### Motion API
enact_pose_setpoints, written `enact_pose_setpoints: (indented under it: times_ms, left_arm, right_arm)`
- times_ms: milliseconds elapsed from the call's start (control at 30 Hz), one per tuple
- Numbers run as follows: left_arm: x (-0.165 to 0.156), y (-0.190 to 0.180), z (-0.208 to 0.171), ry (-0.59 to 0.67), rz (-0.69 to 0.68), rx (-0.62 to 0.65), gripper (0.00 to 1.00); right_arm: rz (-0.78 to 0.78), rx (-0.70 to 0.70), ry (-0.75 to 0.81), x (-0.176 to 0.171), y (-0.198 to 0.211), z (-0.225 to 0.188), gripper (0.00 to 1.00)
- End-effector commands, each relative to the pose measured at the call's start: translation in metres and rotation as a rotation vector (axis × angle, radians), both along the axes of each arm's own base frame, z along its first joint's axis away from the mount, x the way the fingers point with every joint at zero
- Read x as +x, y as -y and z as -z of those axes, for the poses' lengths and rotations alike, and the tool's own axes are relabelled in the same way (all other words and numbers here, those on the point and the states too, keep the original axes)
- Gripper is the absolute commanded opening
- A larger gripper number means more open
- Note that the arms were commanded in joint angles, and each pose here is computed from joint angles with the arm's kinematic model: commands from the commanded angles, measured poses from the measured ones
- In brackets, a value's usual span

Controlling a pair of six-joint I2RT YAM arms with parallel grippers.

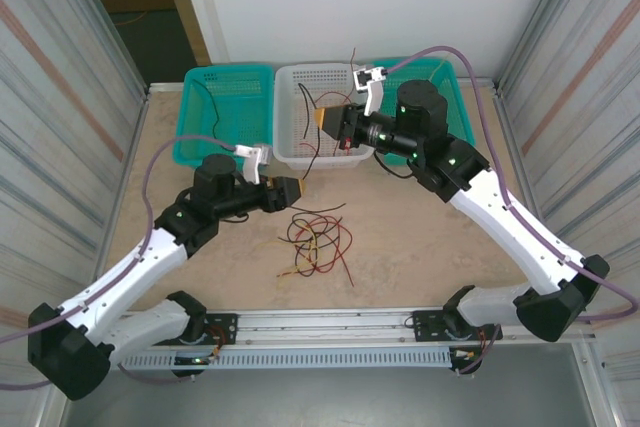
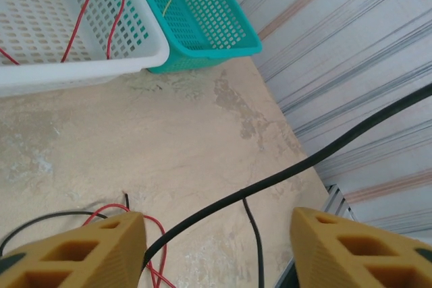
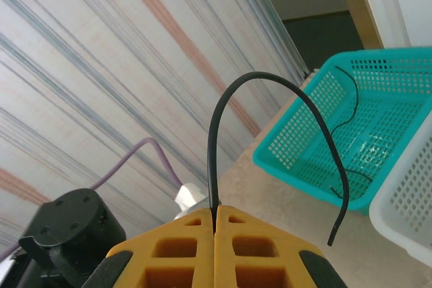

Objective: Untangle the cables

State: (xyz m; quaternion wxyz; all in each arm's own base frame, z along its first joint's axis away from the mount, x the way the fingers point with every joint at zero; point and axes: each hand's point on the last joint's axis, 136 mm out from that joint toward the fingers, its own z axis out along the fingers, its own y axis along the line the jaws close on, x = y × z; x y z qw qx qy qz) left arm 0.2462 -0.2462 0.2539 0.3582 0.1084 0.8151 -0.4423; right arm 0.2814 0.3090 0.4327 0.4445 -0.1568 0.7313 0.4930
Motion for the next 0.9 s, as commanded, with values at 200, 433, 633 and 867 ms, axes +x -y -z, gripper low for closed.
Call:
enact_pose_setpoints:
  times_ms: [200,433,633,867]
  left_arm:
    - [0.001,0.000,0.014,-0.008,-0.003,0.050,0.53]
    - [-0.003,-0.007,0.011,0.009,-0.028,0.030,0.20]
    - [-0.005,-0.011,0.003,0.035,-0.043,0.012,0.01]
    - [0.022,-0.042,-0.018,0.067,-0.218,0.054,0.00]
  right_arm:
    - [-0.029,0.076,-0.005,-0.002,0.003,-0.015,0.07]
    - [-0.028,0.075,-0.013,0.000,0.002,-0.013,0.07]
    - [0.011,0.068,-0.023,0.008,0.009,-0.008,0.08]
    - [0.152,-0.053,-0.069,0.026,0.032,0.019,0.54]
